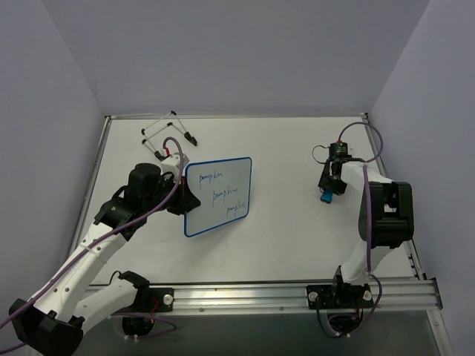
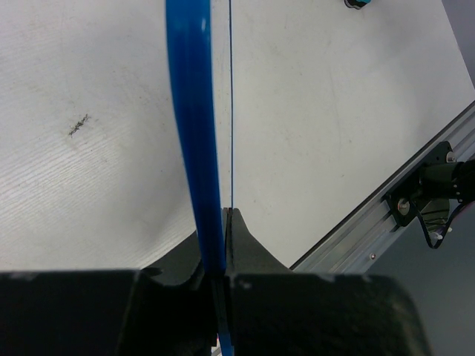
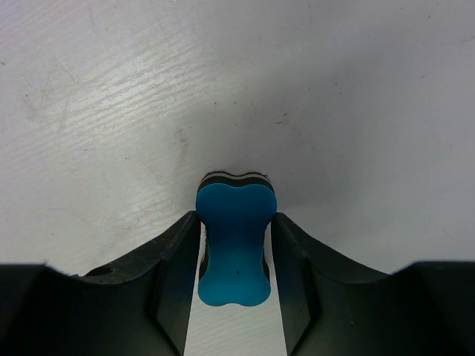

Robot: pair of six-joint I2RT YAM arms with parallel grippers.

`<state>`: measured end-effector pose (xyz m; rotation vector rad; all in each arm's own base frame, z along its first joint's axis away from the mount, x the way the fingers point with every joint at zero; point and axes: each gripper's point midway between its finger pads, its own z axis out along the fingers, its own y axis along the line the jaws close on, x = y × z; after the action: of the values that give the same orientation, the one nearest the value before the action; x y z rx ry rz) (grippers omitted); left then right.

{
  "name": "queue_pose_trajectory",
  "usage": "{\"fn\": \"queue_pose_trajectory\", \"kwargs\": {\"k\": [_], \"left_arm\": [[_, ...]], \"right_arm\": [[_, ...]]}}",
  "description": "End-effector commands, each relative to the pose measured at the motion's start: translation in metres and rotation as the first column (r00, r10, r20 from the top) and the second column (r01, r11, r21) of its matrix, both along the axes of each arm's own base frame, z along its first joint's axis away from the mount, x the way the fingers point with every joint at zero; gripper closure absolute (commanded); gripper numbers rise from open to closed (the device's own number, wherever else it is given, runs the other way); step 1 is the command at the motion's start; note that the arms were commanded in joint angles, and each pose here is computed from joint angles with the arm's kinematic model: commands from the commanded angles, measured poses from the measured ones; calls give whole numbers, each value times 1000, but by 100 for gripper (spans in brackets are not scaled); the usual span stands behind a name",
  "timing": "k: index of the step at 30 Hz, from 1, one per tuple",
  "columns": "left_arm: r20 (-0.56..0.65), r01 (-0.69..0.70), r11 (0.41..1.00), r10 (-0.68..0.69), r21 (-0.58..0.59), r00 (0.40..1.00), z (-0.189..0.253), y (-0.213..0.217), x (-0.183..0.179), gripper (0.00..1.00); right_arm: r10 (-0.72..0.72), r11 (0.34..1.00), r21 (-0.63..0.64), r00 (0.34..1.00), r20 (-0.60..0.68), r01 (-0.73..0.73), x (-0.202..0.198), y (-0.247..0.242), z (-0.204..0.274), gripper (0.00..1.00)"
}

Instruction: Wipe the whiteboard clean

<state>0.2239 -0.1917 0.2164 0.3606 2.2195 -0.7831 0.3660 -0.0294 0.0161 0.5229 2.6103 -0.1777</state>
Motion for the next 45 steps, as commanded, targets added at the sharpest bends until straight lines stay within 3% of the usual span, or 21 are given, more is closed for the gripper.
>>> {"fn": "queue_pose_trajectory", "kwargs": {"k": [1, 24, 33, 40, 45], "left_arm": [[-21, 28, 998, -27, 48, 999, -11, 2, -5, 98], [-27, 63, 997, -62, 46, 998, -12, -5, -11, 98], [-28, 71, 996, -70, 49, 997, -12, -7, -14, 98], [-29, 76, 996, -75, 50, 997, -13, -8, -14, 98], [-24, 71, 996, -70, 54, 997, -12, -8, -15, 98]], "right_arm": [[12, 1000, -16, 1000, -16, -13, -6, 1, 0, 62], [15, 999, -45, 1000, 17, -14, -14, 8, 11, 58], [21, 999, -40, 1000, 7, -21, -16, 9, 6, 63], [18, 999, -42, 1000, 19, -17, -17, 9, 9, 78], [26, 999, -33, 1000, 17, -25, -16, 11, 7, 80]]}}
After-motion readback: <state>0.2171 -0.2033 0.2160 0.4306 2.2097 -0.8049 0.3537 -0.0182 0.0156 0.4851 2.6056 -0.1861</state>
